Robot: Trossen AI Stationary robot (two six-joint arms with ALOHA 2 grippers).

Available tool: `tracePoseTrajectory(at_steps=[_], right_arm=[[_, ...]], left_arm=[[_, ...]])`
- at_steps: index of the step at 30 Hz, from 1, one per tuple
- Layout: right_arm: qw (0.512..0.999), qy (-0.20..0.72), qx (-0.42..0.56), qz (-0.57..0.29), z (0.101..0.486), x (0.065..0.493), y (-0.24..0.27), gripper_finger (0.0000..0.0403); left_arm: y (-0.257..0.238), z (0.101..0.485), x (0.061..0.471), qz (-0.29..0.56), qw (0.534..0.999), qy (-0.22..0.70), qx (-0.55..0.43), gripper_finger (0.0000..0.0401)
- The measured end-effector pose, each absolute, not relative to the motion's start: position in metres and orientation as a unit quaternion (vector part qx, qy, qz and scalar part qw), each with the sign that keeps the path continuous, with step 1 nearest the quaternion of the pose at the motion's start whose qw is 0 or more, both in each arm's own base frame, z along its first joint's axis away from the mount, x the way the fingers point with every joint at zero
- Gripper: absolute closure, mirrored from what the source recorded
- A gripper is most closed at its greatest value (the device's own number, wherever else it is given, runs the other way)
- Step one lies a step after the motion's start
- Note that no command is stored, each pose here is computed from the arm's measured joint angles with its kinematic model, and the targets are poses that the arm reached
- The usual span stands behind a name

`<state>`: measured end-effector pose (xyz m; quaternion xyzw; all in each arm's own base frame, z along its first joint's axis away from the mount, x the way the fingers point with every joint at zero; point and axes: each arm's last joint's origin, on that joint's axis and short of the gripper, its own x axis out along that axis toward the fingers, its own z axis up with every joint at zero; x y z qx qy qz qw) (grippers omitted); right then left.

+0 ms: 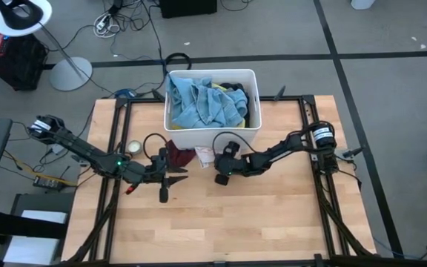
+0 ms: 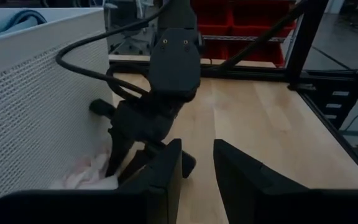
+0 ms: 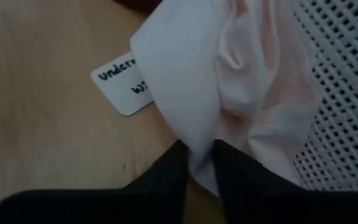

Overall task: Sort clothes
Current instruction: Put the pink underwear into the white laundry bin

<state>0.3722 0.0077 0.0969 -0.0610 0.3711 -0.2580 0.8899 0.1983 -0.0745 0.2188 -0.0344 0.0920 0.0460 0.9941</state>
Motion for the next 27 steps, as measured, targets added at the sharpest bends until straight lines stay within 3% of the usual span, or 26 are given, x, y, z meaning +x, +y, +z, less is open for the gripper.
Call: tracePoseTrajectory(at_steps=[3, 5, 17, 27], right_arm=[[0.894, 0.364, -0.055, -0.255, 0.101, 0.371, 0.012, 0.0377], [0.893, 0.366, -0.074, -0.253, 0.109, 0.368, 0.016, 0.0393], [0.927, 0.225, -0.106, -0.283, 0.237, 0.330, 0.045, 0.0401], [0.942, 0.089, -0.097, -0.310, 0.346, 0.287, 0.037, 0.0402]], left_arm=[[-0.074, 0.219, 0.198, 0.046, 0.994, 0.093, -0.032, 0.0302], [-0.074, 0.219, 0.198, 0.046, 0.994, 0.092, -0.033, 0.0302], [-0.074, 0.219, 0.198, 0.048, 0.994, 0.092, -0.033, 0.0302], [-0.074, 0.221, 0.199, 0.059, 0.994, 0.082, -0.036, 0.0302]])
